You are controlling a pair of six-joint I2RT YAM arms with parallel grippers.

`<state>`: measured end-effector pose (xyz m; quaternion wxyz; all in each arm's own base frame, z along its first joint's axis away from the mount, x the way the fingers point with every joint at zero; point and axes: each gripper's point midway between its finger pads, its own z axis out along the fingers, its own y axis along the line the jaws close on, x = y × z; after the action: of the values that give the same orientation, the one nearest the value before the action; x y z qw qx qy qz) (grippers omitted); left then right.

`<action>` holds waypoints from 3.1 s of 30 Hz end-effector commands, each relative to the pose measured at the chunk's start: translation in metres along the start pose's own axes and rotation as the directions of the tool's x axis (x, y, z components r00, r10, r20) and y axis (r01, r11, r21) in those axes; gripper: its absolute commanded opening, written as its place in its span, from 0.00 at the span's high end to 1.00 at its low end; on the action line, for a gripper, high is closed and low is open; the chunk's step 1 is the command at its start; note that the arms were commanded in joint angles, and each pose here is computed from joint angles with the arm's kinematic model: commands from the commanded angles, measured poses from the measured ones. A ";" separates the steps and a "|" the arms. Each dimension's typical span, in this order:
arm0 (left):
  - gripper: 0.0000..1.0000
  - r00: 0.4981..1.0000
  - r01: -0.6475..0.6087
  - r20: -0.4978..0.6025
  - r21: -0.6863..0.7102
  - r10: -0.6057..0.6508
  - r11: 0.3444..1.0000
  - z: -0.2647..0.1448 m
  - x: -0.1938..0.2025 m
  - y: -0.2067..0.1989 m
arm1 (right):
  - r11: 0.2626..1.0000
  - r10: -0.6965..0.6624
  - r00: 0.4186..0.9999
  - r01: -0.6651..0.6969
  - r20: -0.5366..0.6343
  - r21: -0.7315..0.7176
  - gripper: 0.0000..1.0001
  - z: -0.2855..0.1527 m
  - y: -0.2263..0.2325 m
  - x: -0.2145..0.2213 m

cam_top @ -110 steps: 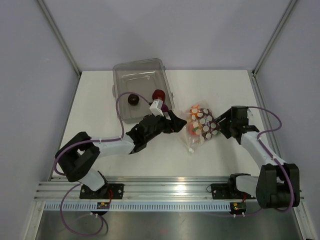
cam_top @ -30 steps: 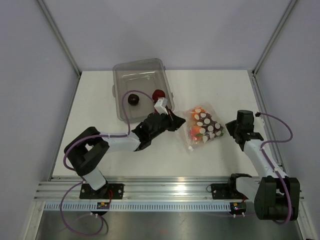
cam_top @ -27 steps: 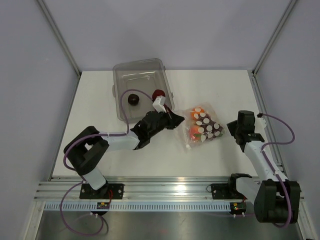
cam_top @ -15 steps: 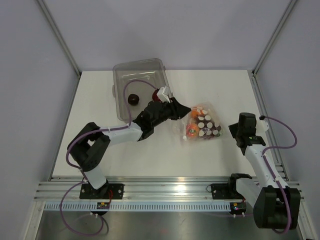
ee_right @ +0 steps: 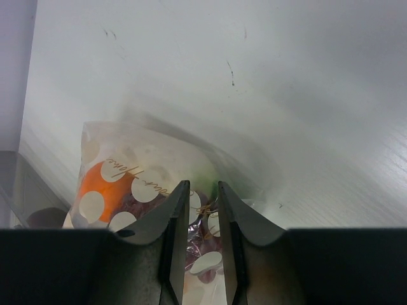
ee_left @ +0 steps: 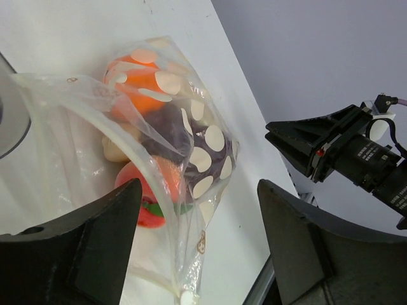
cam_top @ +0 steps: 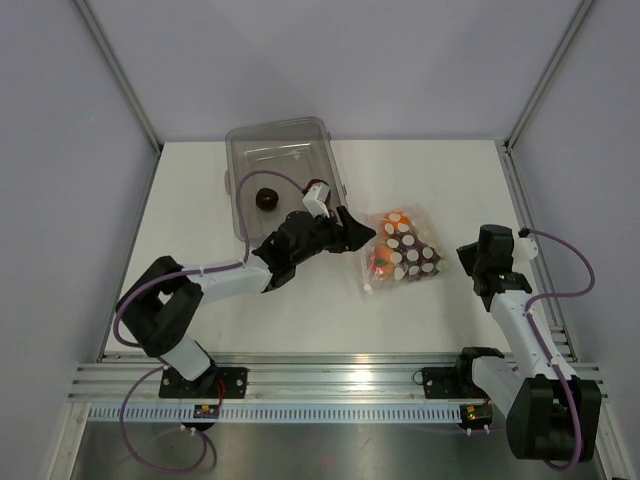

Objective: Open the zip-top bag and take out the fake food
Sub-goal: Adjust the zipper food storage bag at the center of the board, then pick up the fake fruit from the zipper food storage bag.

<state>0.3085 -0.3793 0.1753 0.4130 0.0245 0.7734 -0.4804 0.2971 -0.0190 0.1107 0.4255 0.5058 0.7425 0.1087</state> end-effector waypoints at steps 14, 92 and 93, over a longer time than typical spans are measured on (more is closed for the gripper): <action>0.33 0.997 0.028 0.081 -0.119 -0.018 0.993 -0.049 -0.007 0.022 | 0.997 -0.022 1.000 0.021 -0.015 -0.071 0.69 0.000 0.020 -0.002; 0.08 0.976 0.065 -0.209 0.042 -0.055 0.997 0.046 0.072 0.023 | 0.980 -0.175 0.947 0.140 -0.268 -0.143 0.68 0.049 0.052 0.071; 0.08 0.976 0.064 -0.211 0.041 -0.054 0.997 0.047 0.074 0.022 | 0.979 -0.176 0.947 0.140 -0.268 -0.147 0.68 0.049 0.054 0.071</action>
<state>0.2948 -0.4126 0.0781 0.2976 0.0449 0.8274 -0.4741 0.3578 0.0459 0.0759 0.3537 0.4068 0.8221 0.1834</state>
